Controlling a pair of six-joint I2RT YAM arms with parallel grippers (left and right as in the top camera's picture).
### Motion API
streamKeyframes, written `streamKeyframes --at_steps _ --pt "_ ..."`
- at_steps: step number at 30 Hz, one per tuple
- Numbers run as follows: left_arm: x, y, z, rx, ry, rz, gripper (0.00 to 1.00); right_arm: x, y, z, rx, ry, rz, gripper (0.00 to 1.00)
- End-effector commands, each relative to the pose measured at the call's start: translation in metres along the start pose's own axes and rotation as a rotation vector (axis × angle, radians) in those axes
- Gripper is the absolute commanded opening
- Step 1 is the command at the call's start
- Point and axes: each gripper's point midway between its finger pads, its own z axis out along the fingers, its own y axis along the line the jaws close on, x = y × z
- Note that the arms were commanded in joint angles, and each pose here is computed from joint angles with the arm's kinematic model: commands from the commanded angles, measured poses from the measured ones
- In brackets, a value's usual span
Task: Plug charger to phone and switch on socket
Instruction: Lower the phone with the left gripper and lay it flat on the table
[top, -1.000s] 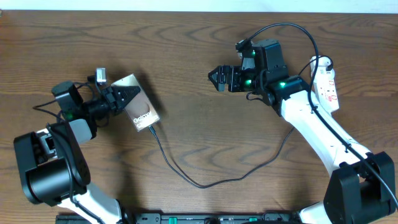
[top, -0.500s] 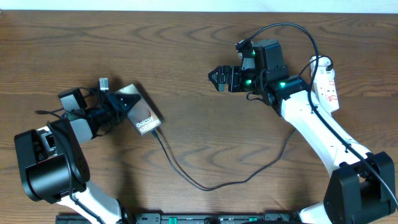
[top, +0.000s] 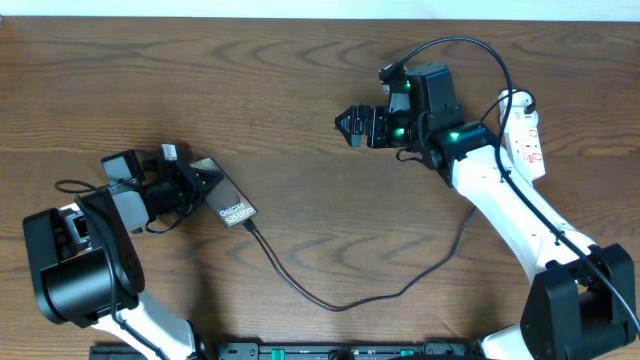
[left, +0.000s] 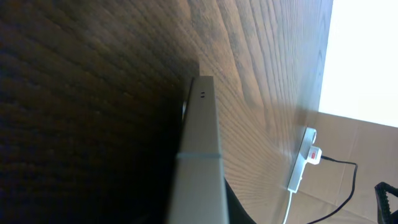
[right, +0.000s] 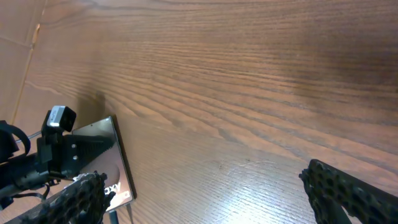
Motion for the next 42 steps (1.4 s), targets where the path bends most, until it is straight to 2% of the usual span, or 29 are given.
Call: streamKeyframes --at_steps 1,13,15,18,20,31,36,42 --pt "-0.006 0.015 -0.001 -0.083 -0.033 0.015 0.07 -0.006 0.006 -0.006 -0.003 -0.021 -0.024 0.99" --pt "-0.004 0.019 -0.002 -0.1 -0.028 0.0 0.09 -0.006 0.006 -0.006 -0.003 -0.021 -0.024 0.99" --pt "-0.003 0.019 -0.002 -0.101 -0.026 -0.002 0.15 -0.006 0.006 -0.006 -0.003 -0.02 -0.024 0.99" --pt "-0.003 0.019 -0.002 -0.102 -0.024 -0.005 0.17 -0.006 0.006 -0.006 -0.003 -0.02 -0.024 0.99" --pt "-0.003 0.019 -0.002 -0.102 -0.024 -0.005 0.24 -0.006 0.006 -0.006 -0.003 -0.021 -0.024 0.99" --pt "0.003 0.023 -0.002 -0.121 -0.008 -0.031 0.33 -0.006 0.006 -0.006 -0.003 -0.021 -0.024 0.99" --pt "0.006 0.026 -0.002 -0.134 0.002 -0.048 0.47 -0.006 0.006 -0.006 -0.003 -0.021 -0.024 0.99" --pt "0.01 0.03 -0.003 -0.152 0.011 -0.068 0.75 -0.006 0.006 -0.006 -0.003 -0.021 -0.024 0.99"
